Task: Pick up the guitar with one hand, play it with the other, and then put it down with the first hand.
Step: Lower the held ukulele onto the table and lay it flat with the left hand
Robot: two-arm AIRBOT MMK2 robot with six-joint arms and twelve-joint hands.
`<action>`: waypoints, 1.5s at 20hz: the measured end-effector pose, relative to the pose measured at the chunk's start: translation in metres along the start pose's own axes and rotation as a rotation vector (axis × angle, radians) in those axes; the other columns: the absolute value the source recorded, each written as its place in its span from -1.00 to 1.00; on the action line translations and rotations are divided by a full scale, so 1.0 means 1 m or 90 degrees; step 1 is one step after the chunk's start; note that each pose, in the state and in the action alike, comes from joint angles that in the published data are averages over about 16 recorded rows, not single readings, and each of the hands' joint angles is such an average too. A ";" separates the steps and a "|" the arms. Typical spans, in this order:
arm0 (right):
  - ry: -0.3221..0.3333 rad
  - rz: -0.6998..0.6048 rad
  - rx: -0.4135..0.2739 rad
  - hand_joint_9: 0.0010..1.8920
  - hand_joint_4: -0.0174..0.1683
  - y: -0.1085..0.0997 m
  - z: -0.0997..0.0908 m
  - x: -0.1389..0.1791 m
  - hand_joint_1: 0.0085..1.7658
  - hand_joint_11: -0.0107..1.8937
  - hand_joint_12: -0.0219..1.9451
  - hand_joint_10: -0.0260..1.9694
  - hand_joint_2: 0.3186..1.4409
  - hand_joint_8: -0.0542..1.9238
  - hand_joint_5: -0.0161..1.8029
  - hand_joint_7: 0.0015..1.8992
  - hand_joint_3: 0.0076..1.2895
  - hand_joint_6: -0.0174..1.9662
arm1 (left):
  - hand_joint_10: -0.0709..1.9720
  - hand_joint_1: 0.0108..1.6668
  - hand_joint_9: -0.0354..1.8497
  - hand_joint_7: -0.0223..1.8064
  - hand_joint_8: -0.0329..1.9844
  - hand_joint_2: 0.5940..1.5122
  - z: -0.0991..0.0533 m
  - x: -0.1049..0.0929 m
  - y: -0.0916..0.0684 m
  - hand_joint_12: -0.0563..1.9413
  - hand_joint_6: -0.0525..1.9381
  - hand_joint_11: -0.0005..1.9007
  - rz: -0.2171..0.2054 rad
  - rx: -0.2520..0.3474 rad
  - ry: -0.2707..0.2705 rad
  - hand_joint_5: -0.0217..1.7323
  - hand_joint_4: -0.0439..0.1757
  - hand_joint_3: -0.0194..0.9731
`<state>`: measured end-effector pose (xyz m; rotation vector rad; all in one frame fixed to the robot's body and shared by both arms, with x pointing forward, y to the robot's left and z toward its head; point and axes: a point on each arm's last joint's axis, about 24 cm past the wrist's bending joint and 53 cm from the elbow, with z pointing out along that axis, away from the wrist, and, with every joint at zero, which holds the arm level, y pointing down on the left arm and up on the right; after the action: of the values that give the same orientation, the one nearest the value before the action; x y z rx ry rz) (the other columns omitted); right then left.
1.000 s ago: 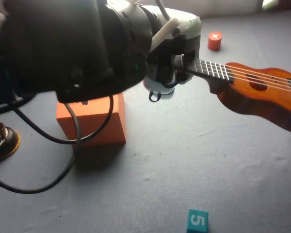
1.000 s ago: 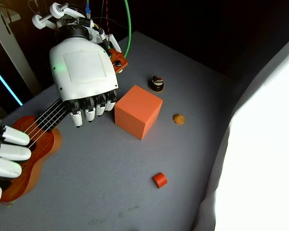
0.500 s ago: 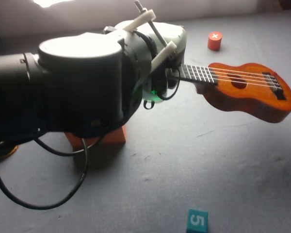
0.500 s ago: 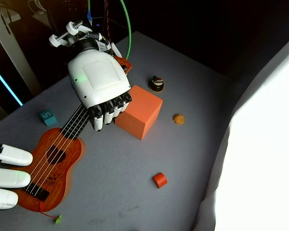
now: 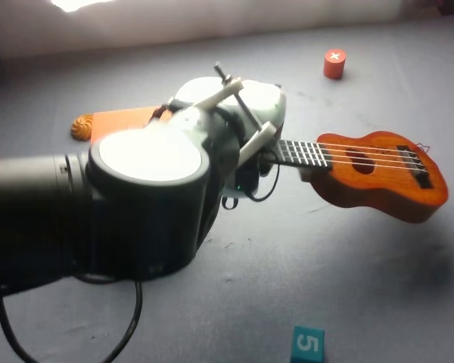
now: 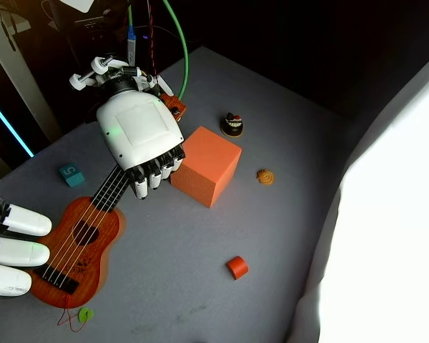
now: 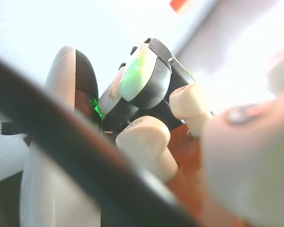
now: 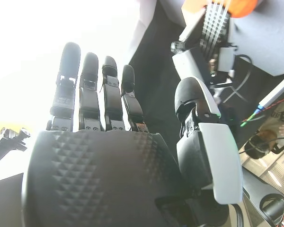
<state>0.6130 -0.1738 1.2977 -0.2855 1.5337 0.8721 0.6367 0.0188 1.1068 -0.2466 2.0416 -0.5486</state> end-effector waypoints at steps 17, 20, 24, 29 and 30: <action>0.007 -0.011 -0.008 -0.99 -0.77 0.005 0.001 0.004 -0.71 -0.97 0.29 -0.30 0.85 -0.93 -0.96 -0.71 -0.99 -0.36 | 0.93 0.35 0.28 0.16 0.94 0.06 -0.004 0.051 0.033 0.96 0.54 0.28 0.019 -0.022 0.012 0.07 -0.53 -0.94; 0.008 -0.013 -0.009 -0.99 -0.77 0.006 0.001 0.004 -0.71 -0.97 0.29 -0.30 0.85 -0.93 -0.96 -0.71 -0.99 -0.35 | 0.91 0.18 0.13 0.02 0.88 0.04 -0.004 0.059 0.035 0.95 0.43 0.13 0.023 -0.021 0.018 -0.05 -0.52 -0.93; 0.009 -0.014 -0.009 -0.99 -0.78 0.006 0.001 0.004 -0.72 -0.97 0.27 -0.31 0.85 -0.93 -0.96 -0.71 -0.99 -0.36 | 0.72 -0.03 -0.09 -0.17 0.56 0.01 -0.004 0.067 0.037 0.86 0.21 -0.14 0.025 -0.021 0.025 -0.20 -0.50 -0.93; 0.009 -0.015 -0.010 -0.99 -0.77 0.006 0.001 0.005 -0.71 -0.97 0.26 -0.30 0.85 -0.93 -0.96 -0.70 -0.99 -0.39 | 0.19 -0.30 -0.39 -0.44 -0.02 -0.03 -0.004 0.071 0.040 0.59 -0.16 -0.53 0.025 -0.023 0.028 -0.47 -0.35 -0.93; 0.010 -0.015 -0.010 -0.99 -0.77 0.007 0.001 0.005 -0.71 -0.97 0.26 -0.30 0.85 -0.93 -0.96 -0.70 -0.99 -0.40 | 0.07 -0.36 -0.46 -0.50 -0.14 -0.03 -0.004 0.071 0.041 0.49 -0.27 -0.60 0.026 -0.023 0.028 -0.53 -0.29 -0.93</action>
<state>0.6083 -0.1673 1.2953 -0.3223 1.5353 0.8653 0.5988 0.0281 1.0344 -0.2146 2.0967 -0.4962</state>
